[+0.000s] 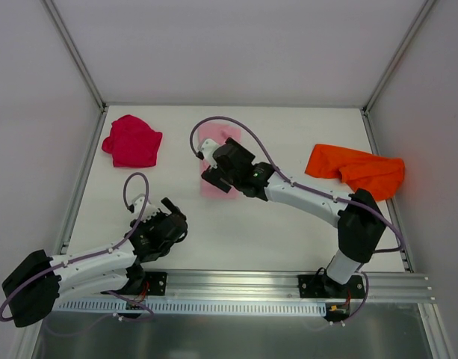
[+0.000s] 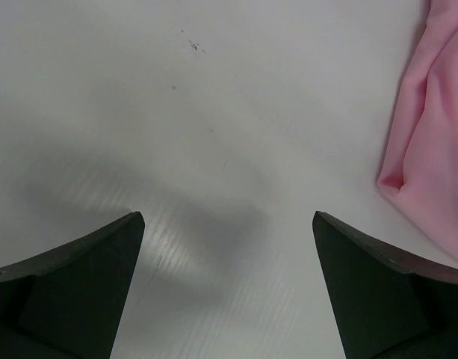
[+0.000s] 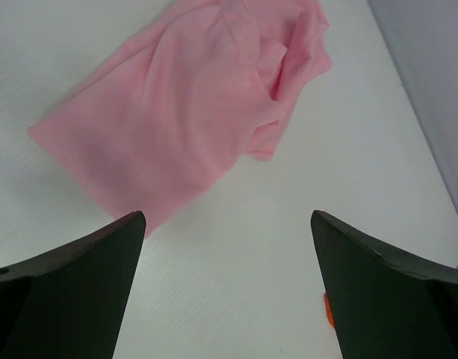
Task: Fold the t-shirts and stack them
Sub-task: Fold the folded rectangular tshirt in 1/3 of the way
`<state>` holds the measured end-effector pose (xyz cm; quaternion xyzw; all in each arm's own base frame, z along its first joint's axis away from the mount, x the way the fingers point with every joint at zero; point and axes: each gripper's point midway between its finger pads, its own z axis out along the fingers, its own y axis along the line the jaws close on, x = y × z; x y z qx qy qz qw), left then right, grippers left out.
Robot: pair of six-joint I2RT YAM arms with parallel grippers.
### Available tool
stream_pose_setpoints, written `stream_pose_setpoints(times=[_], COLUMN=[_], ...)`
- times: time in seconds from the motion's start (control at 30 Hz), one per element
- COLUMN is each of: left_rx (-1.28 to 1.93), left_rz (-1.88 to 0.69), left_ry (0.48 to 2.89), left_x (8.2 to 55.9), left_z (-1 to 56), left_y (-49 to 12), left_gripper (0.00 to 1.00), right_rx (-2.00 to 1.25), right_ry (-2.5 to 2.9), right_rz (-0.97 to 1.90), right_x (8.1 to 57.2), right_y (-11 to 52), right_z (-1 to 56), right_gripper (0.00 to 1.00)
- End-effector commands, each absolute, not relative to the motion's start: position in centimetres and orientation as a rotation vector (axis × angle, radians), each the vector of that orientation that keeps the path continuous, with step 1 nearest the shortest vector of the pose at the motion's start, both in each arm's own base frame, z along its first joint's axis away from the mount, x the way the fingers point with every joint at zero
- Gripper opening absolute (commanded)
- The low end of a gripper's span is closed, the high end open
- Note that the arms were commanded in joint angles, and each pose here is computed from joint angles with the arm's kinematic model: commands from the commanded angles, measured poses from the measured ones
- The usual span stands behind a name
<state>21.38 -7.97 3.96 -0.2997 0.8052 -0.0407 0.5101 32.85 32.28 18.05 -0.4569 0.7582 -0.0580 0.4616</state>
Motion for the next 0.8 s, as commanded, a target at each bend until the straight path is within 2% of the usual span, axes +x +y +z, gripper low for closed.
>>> stream_pose_setpoints(times=[0.0,0.13,0.2,0.43,0.77], left_rx=[-0.736,-0.753,-0.718,-0.742,-0.858], left_rz=[-0.067,-0.027,-0.094,-0.21,-0.249], left_ry=[1.877,1.831,1.829,1.88,1.804], left_x=[21.9,22.4,23.0,24.6,24.9], left_z=[5.5,8.1,9.3,8.9,9.4], left_y=[-7.3,-6.0,-6.8,-7.5,-3.1], left_gripper=[0.99,0.99,0.99,0.99,0.99], right_rx=[-1.175,-1.154,-1.16,-1.182,-1.241], right_ry=[1.963,2.018,2.029,1.997,2.015], right_rz=[-0.075,0.004,0.032,0.154,0.193], right_x=[31.8,32.0,31.8,31.1,30.3], right_y=[32.2,31.8,32.0,33.7,34.0], right_z=[14.4,12.1,11.2,11.3,10.7], right_gripper=[1.0,1.0,1.0,1.0,1.0])
